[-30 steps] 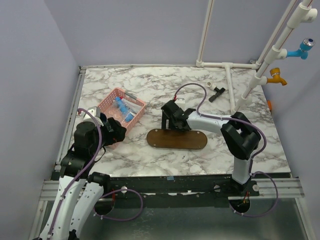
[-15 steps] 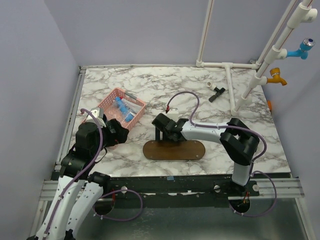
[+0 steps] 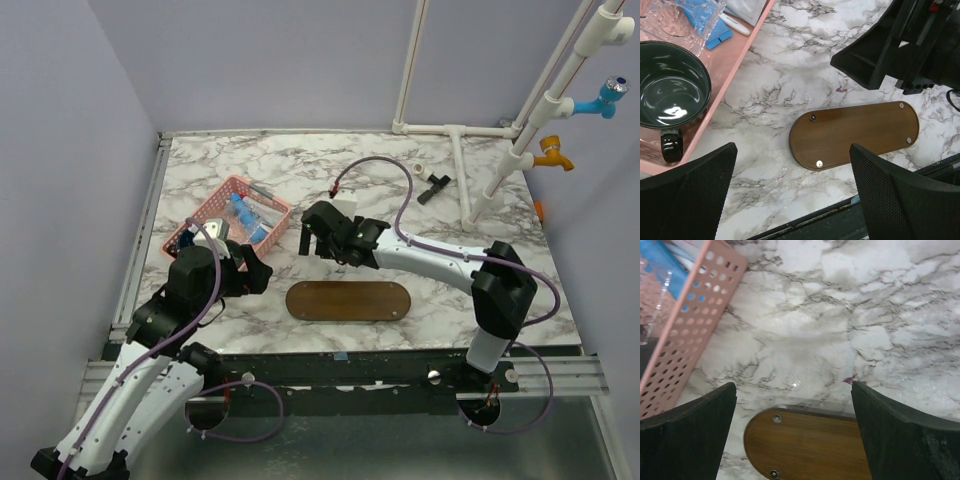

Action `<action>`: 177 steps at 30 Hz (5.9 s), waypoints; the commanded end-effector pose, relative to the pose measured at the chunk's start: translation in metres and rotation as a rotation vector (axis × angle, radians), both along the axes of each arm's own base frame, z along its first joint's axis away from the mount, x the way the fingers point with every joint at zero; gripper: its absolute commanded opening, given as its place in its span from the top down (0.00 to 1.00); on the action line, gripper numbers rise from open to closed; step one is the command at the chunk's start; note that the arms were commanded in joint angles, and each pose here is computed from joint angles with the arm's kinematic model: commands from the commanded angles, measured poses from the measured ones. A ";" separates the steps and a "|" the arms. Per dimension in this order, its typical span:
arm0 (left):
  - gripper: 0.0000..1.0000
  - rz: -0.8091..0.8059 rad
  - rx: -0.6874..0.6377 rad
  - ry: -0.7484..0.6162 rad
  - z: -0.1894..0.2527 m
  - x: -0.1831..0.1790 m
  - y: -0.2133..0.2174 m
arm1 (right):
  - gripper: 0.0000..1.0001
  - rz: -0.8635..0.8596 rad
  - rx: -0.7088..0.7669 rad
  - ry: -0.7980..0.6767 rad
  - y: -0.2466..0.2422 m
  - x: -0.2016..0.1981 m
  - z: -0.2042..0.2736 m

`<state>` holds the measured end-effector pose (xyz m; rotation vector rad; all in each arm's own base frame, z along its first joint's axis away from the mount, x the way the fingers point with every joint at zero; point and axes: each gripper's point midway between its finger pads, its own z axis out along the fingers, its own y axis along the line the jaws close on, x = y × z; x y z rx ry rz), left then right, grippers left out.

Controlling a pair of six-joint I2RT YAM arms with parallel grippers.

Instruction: Prepare toiletry sets of a toothbrush and toothpaste on the tray

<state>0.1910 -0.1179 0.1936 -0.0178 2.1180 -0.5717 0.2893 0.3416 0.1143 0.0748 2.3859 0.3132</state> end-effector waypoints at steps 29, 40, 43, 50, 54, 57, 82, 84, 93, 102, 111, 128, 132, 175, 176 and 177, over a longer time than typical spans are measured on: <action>0.09 0.329 -0.003 0.262 0.017 0.003 0.032 | 0.00 0.309 -0.173 -0.147 0.046 -0.026 0.070; 0.22 0.526 0.019 0.383 -0.014 0.024 0.078 | 0.00 0.323 -0.207 -0.125 0.026 -0.027 0.073; 0.27 0.602 0.027 0.407 -0.020 0.023 0.095 | 0.00 0.328 -0.217 -0.117 0.021 -0.027 0.073; 0.29 0.733 0.010 0.438 -0.033 0.021 0.133 | 0.00 0.351 -0.221 -0.095 0.013 -0.032 0.068; 0.34 0.746 0.005 0.464 -0.041 0.026 0.141 | 0.00 0.360 -0.213 -0.082 0.008 -0.037 0.065; 0.40 0.762 0.003 0.491 -0.050 0.031 0.146 | 0.00 0.366 -0.204 -0.079 0.005 -0.040 0.066; 0.55 0.799 0.031 0.671 -0.085 0.051 0.169 | 0.00 0.380 -0.132 -0.095 -0.020 -0.060 0.079; 0.57 0.788 0.014 0.685 -0.090 0.055 0.166 | 0.00 0.386 -0.128 -0.089 -0.019 -0.062 0.078; 0.69 0.780 0.039 0.710 -0.095 0.062 0.171 | 0.00 0.391 -0.118 -0.078 -0.021 -0.065 0.076; 0.84 0.695 0.063 0.752 -0.106 0.068 0.161 | 0.00 0.389 -0.120 -0.073 -0.022 -0.066 0.076; 1.00 0.587 0.113 0.736 -0.102 0.087 0.140 | 0.00 0.374 -0.124 -0.067 -0.029 -0.069 0.074; 1.00 0.244 0.192 0.602 -0.065 0.156 0.063 | 0.00 0.485 -0.100 -0.123 -0.045 -0.084 0.098; 1.00 0.165 0.177 0.566 -0.057 0.167 0.041 | 0.00 0.485 -0.105 -0.117 -0.052 -0.088 0.099; 1.00 -0.050 0.066 0.537 -0.058 0.228 -0.098 | 0.00 0.285 -0.138 -0.014 -0.098 -0.101 0.086; 1.00 -0.045 0.070 0.534 -0.058 0.229 -0.097 | 0.00 0.281 -0.142 -0.010 -0.099 -0.101 0.085; 1.00 -0.041 0.077 0.530 -0.058 0.230 -0.096 | 0.00 0.278 -0.141 -0.009 -0.099 -0.101 0.085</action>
